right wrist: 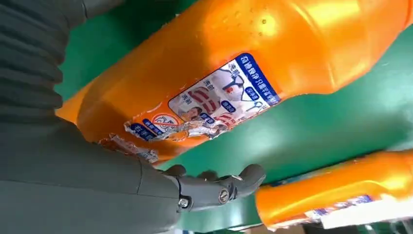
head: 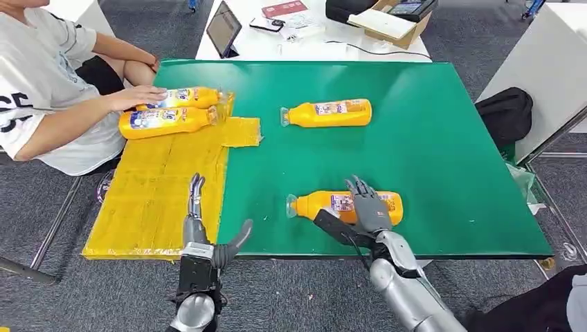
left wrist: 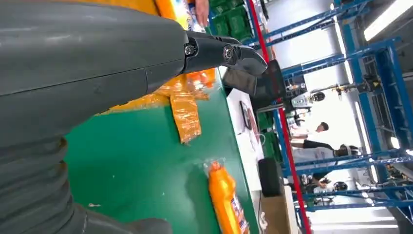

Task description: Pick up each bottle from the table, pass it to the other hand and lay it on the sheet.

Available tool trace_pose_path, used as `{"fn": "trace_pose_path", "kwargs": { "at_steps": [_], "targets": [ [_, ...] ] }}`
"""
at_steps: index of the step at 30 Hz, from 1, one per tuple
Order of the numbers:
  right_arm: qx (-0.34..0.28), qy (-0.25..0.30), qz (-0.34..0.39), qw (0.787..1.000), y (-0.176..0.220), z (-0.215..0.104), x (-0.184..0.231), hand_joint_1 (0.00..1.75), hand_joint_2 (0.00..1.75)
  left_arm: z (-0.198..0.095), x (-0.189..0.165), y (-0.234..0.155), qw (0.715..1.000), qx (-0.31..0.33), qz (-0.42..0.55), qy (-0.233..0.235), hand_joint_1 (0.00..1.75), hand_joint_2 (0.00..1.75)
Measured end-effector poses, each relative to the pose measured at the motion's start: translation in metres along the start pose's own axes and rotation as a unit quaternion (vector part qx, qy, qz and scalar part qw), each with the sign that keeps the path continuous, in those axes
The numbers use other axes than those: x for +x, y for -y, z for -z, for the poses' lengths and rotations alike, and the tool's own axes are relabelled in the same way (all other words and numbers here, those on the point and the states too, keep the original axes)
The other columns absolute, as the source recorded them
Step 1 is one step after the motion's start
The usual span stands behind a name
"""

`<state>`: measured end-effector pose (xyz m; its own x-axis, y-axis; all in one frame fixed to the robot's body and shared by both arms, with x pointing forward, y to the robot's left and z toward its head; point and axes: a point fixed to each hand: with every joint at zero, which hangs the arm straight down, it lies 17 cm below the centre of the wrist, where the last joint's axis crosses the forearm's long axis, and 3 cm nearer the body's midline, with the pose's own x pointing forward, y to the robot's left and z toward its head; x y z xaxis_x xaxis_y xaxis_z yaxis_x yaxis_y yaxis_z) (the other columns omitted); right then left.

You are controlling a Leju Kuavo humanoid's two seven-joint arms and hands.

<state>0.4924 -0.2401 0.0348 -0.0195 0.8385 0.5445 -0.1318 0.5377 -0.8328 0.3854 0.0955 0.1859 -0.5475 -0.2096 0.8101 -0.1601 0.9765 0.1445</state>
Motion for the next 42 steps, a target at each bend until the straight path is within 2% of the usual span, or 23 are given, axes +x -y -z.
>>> {"fn": "trace_pose_path", "kwargs": {
  "at_steps": [11,28,36,42],
  "targets": [
    [0.014,-0.041,-0.032,0.999,0.015,0.01,-0.028,0.0,1.75,-0.005,-0.006,0.009,1.0,-0.014,-0.005,-0.011,0.0,1.75],
    [0.015,-0.05,-0.047,0.998,0.029,0.016,-0.037,0.0,1.75,-0.008,-0.01,0.012,1.0,-0.02,-0.008,-0.018,0.0,1.75],
    [0.065,-0.07,-0.074,0.993,0.029,0.02,-0.051,0.0,1.75,-0.009,-0.013,0.018,0.999,-0.032,-0.031,-0.028,0.0,1.75],
    [0.115,-0.089,-0.094,0.985,0.029,0.016,-0.076,0.0,1.75,-0.011,-0.02,0.032,0.992,-0.054,-0.093,-0.059,0.0,1.75]
  ]
}}
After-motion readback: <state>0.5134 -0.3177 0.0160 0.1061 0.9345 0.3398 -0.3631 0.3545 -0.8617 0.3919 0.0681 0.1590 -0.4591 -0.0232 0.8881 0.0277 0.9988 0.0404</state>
